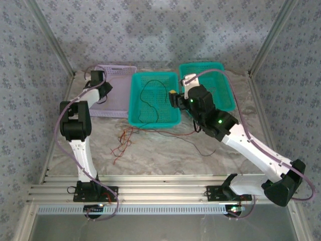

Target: Untangle the cables

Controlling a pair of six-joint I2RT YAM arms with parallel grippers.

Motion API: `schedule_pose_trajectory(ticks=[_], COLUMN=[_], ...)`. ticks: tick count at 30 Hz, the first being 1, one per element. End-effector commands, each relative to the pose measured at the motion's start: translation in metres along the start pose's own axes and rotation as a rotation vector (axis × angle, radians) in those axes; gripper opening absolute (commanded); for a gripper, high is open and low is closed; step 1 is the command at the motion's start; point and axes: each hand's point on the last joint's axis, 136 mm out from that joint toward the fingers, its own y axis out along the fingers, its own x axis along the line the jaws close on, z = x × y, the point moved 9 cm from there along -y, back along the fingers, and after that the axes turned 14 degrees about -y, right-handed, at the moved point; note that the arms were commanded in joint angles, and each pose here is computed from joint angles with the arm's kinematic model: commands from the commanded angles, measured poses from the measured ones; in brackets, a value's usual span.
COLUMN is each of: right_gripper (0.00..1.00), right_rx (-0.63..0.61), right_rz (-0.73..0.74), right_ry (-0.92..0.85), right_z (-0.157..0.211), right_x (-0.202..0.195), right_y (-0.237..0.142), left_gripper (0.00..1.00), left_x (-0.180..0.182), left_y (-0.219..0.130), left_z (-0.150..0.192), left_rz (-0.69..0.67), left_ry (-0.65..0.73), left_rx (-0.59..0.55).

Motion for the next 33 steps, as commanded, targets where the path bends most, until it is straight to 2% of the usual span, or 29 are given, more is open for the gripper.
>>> schedule_pose_trajectory(ticks=[1,3,5,9,11,16,18,23,28,33], right_gripper=[0.82,0.83,0.83,0.86,0.87,0.88,0.89,0.9,0.91,0.91], right_rx=[-0.021,-0.015,0.002,0.114,0.169,0.201,0.246,0.279,0.223,0.278], right_rz=[-0.017,-0.022,-0.025,-0.089,-0.135,-0.281,-0.361,-0.52,-0.649,-0.69], right_ry=[-0.016,-0.02,-0.026,-0.054,-0.05,0.015,0.016,0.029,-0.001,-0.04], right_z=[-0.012,-0.011,-0.011,0.001,0.012,0.043,0.071,0.103,0.122,0.139], right_x=[0.0,0.001,0.002,0.012,0.018,0.033,0.046,0.089,0.141,0.18], right_y=[-0.005,-0.005,-0.003,0.007,0.01,0.001,0.001,0.001,0.008,0.031], left_gripper=[0.43,0.63,0.76,0.94,1.0,1.0,1.0,0.99,1.0,1.0], left_x=[0.0,-0.004,-0.014,-0.04,-0.052,-0.062,-0.058,-0.047,-0.025,0.008], left_y=[-0.004,-0.012,-0.024,-0.065,-0.09,-0.151,-0.171,-0.214,-0.253,-0.281], left_z=[-0.002,-0.004,-0.009,-0.022,-0.026,-0.021,-0.015,0.008,0.032,0.046], left_rz=[0.002,0.032,0.075,0.166,0.205,0.247,0.236,0.239,0.234,0.191], left_ry=[-0.023,-0.037,-0.049,-0.045,-0.019,0.004,-0.002,0.013,0.024,0.048], left_rx=[0.013,0.015,0.013,-0.015,-0.036,-0.086,-0.091,-0.084,-0.063,-0.04])
